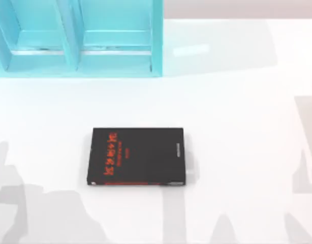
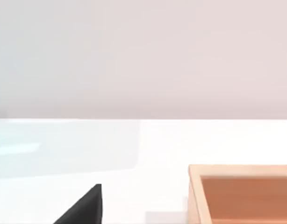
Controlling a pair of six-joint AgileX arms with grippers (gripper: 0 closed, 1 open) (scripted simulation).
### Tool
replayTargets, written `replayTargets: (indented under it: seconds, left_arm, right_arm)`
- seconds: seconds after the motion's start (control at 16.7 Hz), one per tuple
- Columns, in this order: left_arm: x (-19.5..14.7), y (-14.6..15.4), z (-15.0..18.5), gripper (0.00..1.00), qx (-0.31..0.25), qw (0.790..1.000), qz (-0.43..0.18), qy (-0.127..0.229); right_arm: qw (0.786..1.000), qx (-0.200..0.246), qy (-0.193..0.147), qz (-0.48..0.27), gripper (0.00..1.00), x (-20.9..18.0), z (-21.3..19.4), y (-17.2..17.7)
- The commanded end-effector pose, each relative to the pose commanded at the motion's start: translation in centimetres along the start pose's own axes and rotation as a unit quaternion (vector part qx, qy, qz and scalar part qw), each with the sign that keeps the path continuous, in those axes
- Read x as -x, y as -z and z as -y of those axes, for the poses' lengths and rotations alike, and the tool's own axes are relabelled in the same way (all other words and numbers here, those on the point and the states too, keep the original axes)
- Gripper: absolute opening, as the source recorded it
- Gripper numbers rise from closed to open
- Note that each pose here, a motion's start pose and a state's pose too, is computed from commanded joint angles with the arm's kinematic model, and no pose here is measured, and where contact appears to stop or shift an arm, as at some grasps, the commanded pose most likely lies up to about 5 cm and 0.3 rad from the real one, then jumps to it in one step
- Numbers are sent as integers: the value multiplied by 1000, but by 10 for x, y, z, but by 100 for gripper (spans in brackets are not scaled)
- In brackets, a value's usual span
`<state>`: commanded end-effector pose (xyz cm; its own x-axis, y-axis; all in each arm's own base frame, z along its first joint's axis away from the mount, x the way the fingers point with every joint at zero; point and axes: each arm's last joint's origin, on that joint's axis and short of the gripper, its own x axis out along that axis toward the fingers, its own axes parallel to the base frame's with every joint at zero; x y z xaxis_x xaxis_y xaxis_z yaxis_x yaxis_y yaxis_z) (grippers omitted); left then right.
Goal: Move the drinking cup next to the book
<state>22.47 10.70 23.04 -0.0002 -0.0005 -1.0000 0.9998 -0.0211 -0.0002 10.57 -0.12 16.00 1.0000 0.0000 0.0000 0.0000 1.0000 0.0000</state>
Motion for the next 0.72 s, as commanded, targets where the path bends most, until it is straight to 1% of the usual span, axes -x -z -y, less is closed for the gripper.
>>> replayTargets:
  seconds: [0.18, 0.48, 0.6, 0.72]
  left_arm:
    - [-24, 2, -3, 100, 1, 1000, 0, 1]
    - [-81, 2, -3, 100, 1, 1000, -2, -4]
    - [-93, 1, 0, 100, 1, 1000, -1, -1]
    - [-95, 1, 0, 100, 1, 1000, 0, 0]
  right_arm:
    - [1000, 0, 0, 0, 100, 0, 0, 0]
    - [1000, 0, 0, 0, 100, 0, 0, 0]
    - [1000, 0, 0, 0, 100, 0, 0, 0]
    - [1000, 0, 0, 0, 100, 0, 0, 0]
